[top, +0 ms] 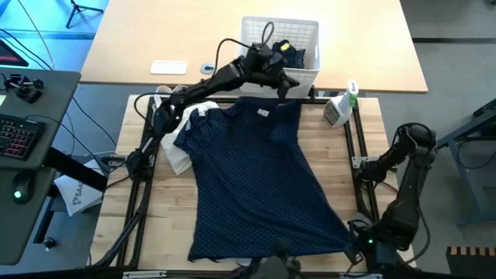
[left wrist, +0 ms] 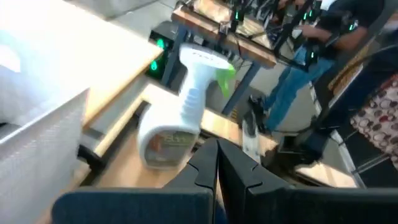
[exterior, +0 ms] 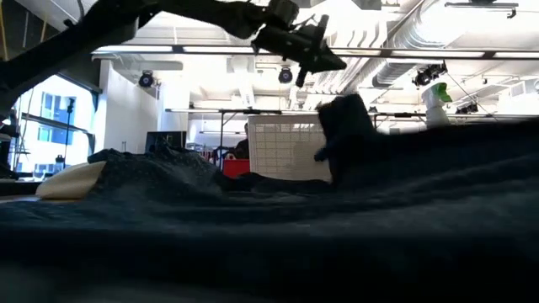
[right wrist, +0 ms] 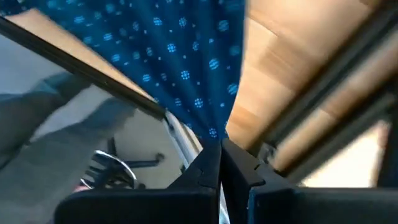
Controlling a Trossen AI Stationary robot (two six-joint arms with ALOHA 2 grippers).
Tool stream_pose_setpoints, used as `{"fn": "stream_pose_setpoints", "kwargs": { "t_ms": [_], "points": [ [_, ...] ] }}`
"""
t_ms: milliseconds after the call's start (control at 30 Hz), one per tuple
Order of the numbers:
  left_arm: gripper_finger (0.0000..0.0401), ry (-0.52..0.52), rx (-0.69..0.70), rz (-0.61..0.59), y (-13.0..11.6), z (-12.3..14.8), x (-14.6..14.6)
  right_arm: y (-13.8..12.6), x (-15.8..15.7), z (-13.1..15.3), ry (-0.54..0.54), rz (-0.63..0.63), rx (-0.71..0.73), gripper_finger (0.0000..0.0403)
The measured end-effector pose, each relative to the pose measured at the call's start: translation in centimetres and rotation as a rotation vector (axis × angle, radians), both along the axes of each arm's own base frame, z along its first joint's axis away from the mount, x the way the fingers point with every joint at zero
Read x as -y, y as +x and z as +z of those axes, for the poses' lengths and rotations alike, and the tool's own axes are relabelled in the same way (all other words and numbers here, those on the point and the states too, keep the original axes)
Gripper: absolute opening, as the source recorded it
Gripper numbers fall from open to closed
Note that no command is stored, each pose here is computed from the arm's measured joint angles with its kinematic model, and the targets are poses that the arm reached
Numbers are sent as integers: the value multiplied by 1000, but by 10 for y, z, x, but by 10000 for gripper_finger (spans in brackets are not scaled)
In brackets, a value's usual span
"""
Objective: Fold Laundry from Bin
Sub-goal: Fold the blue polo shirt
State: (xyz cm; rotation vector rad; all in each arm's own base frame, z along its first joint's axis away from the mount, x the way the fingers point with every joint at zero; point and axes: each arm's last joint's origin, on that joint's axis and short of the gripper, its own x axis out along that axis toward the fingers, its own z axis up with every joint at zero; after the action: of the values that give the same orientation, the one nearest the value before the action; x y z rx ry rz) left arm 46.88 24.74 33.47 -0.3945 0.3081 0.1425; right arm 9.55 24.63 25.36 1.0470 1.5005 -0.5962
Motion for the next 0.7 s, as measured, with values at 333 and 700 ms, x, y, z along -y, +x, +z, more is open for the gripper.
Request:
{"fn": "stream_pose_setpoints", "kwargs": {
  "t_ms": [333,700],
  "points": [
    [0,23,-250,84,-54,6,-17,12,-13,15,4,-28,93,0],
    [39,-3,-433,-115,-4,-70,22,48,-11,-1,-69,-138,170,0]
  ]
}}
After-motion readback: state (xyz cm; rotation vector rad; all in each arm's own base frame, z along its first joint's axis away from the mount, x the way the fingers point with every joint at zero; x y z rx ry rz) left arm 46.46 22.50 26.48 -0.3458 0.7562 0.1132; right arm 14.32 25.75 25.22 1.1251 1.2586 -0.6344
